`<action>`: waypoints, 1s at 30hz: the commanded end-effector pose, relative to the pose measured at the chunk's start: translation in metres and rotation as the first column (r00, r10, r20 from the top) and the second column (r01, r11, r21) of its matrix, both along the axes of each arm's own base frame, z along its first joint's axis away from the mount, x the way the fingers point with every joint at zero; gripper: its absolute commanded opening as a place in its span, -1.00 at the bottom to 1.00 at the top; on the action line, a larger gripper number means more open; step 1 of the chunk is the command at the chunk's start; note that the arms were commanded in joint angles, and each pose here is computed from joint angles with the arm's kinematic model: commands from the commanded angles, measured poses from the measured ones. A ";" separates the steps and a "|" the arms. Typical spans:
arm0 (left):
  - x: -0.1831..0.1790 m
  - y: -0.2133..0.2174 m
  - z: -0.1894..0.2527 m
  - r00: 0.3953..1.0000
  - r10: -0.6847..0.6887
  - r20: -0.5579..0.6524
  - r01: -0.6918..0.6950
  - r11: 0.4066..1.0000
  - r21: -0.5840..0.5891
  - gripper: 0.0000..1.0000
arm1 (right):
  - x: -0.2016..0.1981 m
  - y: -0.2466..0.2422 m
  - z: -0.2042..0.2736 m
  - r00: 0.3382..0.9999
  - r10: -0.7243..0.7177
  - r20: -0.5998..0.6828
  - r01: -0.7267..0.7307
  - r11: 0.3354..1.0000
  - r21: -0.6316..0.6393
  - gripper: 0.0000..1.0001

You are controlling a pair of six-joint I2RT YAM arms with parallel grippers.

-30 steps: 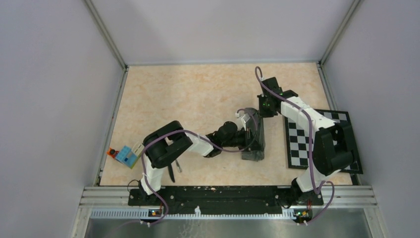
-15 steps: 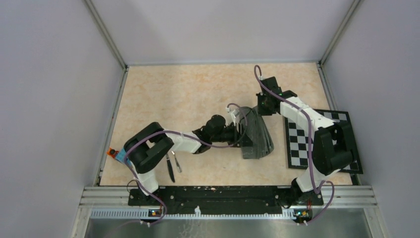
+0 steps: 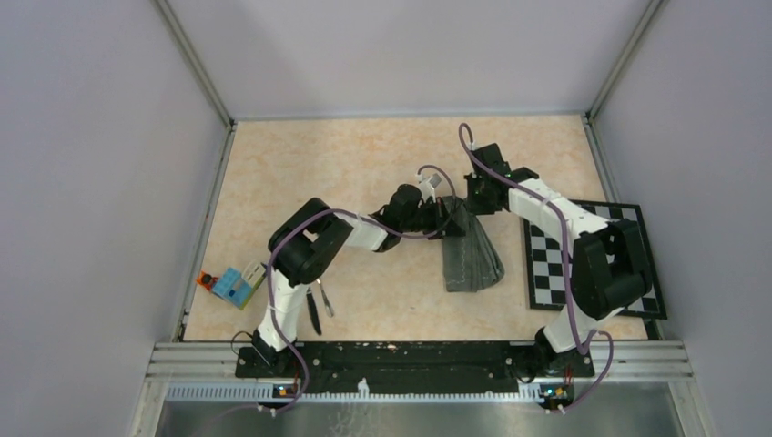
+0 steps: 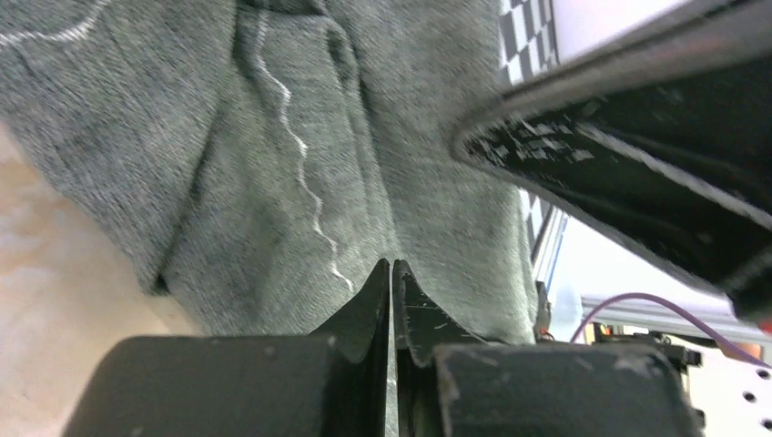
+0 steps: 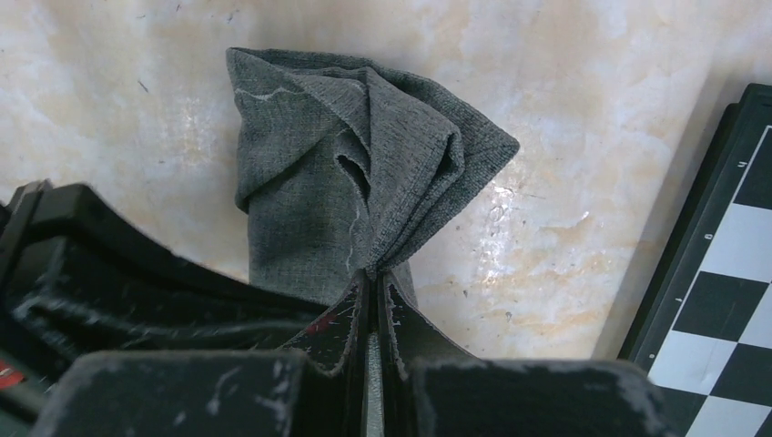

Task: Fold the napkin into a case and place the utensils inside
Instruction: Fold the 2/3-rectangle-folded napkin at the center of the board.

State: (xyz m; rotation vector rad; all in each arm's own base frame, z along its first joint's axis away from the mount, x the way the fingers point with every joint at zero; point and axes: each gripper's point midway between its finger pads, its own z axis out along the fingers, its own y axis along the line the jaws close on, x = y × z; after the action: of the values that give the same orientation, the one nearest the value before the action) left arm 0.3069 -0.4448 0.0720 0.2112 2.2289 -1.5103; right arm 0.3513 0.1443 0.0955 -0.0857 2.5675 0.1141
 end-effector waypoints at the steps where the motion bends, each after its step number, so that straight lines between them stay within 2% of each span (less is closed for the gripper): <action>1: 0.028 -0.003 -0.003 0.997 0.069 0.043 -0.070 0.997 0.025 -0.91 | 0.012 0.016 0.014 0.999 -0.002 0.048 0.001 1.000 0.020 -1.00; 6: 0.031 0.001 -0.037 0.997 0.081 -0.007 -0.080 0.992 0.101 -0.97 | 0.011 0.033 0.013 0.999 -0.002 0.038 -0.001 0.997 0.076 -1.00; 12: 0.030 0.008 -0.060 0.995 0.094 -0.018 -0.090 0.985 0.144 -1.00 | 0.013 0.055 0.017 0.997 -0.060 0.040 0.049 0.973 0.227 -1.00; 14: 0.029 0.009 -0.063 0.995 0.094 -0.018 -0.091 0.985 0.144 -1.00 | 0.015 0.063 0.021 0.994 -0.094 0.050 0.074 0.949 0.307 -1.00; 19: 0.026 0.009 -0.066 0.996 0.083 -0.016 -0.080 0.987 0.139 -1.00 | 0.018 0.086 0.024 0.989 -0.148 0.012 0.119 0.836 0.535 -1.00; 26: 0.024 0.013 -0.069 0.997 0.083 -0.007 -0.081 0.985 0.153 -1.00 | 0.019 0.073 -0.001 0.971 -0.239 -0.009 0.198 0.781 0.592 -1.00; 30: 0.023 0.013 -0.067 0.997 0.078 -0.004 -0.076 0.987 0.144 -1.00 | 0.019 0.069 -0.002 0.955 -0.295 -0.040 0.244 0.700 0.671 -1.00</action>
State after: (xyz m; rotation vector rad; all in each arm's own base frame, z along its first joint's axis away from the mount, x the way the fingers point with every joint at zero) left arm 0.3348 -0.4420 0.0320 0.1440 2.2785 -1.3946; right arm 0.3638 0.2007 0.0675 0.4684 2.3996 0.6975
